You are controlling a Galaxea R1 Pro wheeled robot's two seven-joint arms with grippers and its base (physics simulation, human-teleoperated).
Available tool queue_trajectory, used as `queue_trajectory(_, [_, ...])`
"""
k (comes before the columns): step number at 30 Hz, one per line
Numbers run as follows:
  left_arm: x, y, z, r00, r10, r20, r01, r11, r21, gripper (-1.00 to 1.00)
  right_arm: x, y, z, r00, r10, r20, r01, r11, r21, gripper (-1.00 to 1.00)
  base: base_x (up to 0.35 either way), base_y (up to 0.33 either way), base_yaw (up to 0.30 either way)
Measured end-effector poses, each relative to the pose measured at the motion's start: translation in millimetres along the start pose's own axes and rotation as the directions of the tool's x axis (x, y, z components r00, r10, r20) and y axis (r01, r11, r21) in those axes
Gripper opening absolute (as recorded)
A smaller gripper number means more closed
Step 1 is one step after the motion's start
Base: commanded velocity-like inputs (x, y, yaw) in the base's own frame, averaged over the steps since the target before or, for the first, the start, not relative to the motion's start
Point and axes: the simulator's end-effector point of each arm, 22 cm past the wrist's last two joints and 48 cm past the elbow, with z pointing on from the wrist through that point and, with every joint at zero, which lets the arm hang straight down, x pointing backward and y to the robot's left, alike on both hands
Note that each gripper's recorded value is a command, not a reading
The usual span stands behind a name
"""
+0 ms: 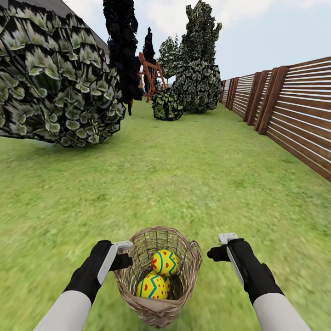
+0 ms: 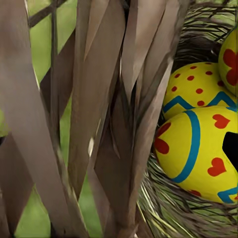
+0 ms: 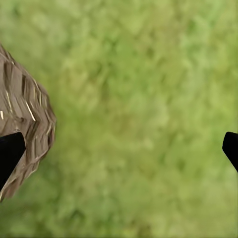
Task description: Take the three Easter eggs out of the wicker basket on the lawn in the garden, then place them on the lawn next to a single tree (choose any tree) so that all three eggs are next to the same tree and none are left in the basket.
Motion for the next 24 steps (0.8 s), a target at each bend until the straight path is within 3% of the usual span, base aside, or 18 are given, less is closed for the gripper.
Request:
queue_trajectory(4, [-7,2,0.6,0.999,0.000,0.035,0.000,1.000,-0.002,1.00,6,0,6.8,1.000,0.000,0.001,0.000,1.000,0.000,1.00,0.000,0.000,0.000])
queue_trajectory(10, [-7,2,0.6,0.999,0.003,0.034,-0.003,1.000,-0.004,1.00,6,0,6.9,1.000,0.000,0.000,0.000,1.000,0.000,1.00,0.000,0.000,0.000])
queue_trajectory(11, [-7,2,0.6,0.999,0.005,0.034,-0.005,1.000,-0.005,-1.00,7,0,7.0,1.000,0.000,0.000,0.000,1.000,0.000,1.00,0.000,0.000,0.000])
queue_trajectory(24, [-13,-12,-3.3,0.998,-0.034,0.048,0.032,0.998,0.055,-1.00,6,0,6.8,1.000,0.000,0.000,0.000,1.000,0.002,1.00,0.000,0.000,0.000])
